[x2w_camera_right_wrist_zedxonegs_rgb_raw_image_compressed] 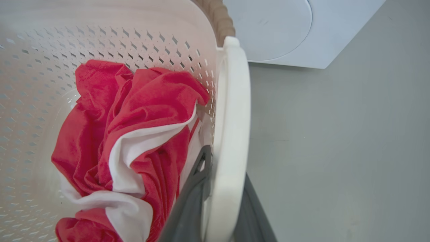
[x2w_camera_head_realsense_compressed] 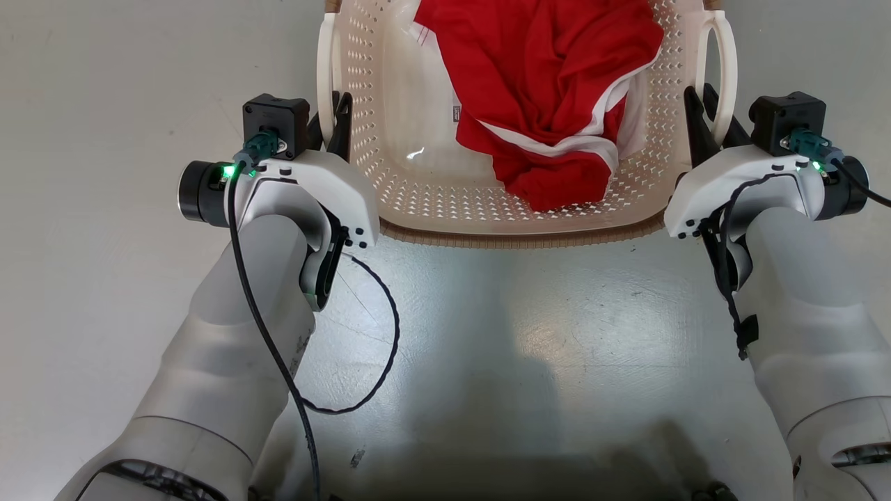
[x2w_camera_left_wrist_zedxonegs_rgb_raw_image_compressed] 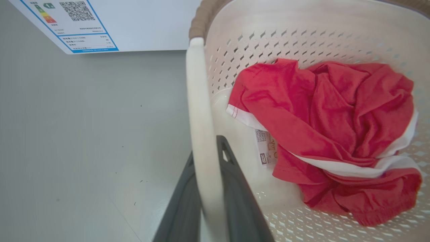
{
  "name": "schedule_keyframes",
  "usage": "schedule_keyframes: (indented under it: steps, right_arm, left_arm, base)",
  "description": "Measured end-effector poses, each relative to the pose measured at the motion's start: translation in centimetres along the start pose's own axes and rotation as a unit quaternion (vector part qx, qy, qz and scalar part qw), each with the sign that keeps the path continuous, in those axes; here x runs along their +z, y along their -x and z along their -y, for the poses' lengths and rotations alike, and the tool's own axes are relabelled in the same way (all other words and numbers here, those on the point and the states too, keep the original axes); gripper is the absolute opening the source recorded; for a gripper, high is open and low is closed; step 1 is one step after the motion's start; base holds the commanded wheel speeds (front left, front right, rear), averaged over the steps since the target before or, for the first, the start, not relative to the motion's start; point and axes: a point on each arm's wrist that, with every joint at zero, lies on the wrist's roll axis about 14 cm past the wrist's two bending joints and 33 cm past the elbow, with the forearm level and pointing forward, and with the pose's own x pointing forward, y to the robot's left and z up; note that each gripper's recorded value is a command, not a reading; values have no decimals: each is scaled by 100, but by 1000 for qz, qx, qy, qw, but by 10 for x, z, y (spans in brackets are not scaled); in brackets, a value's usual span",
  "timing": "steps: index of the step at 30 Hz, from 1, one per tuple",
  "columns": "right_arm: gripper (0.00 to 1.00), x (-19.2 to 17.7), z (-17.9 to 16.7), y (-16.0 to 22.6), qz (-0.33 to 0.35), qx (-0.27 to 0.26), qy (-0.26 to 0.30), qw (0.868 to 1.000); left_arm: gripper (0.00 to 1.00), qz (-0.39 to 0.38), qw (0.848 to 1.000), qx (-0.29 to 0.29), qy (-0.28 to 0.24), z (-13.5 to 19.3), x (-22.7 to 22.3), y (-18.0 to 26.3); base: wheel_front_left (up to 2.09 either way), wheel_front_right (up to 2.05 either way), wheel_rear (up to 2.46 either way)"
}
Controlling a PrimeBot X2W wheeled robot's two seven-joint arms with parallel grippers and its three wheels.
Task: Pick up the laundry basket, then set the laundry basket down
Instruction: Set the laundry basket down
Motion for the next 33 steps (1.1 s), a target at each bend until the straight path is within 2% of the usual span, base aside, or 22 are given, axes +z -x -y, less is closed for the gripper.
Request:
schedule_keyframes:
  steps: [8, 9, 10, 23, 33]
  right_arm:
    - [0, 0, 3, -2, -1, -5, -7, 1000]
    - [69, -1, 3, -2, -2, -6, -8, 1000]
    - [100, -1, 5, -2, 1, -9, -10, 1000]
    - [100, 0, 9, -2, 4, -17, -5, 1000]
    - [100, 15, 3, 2, 19, -8, -14, 1000]
  left_arm:
    - [0, -3, 1000, 1, 3, 0, -3, -1]
    - [67, -3, 1000, 3, 7, 0, -3, -1]
    - [100, -7, 1000, 10, 5, -2, -5, -2]
    - [100, -20, 999, 26, -8, -8, -12, 0]
    - [100, -5, 999, 33, -17, -10, 4, 3]
  base:
    - [0, 0, 0]
    - [0, 0, 0]
    - [0, 0, 0]
    - [0, 0, 0]
    - [0, 0, 0]
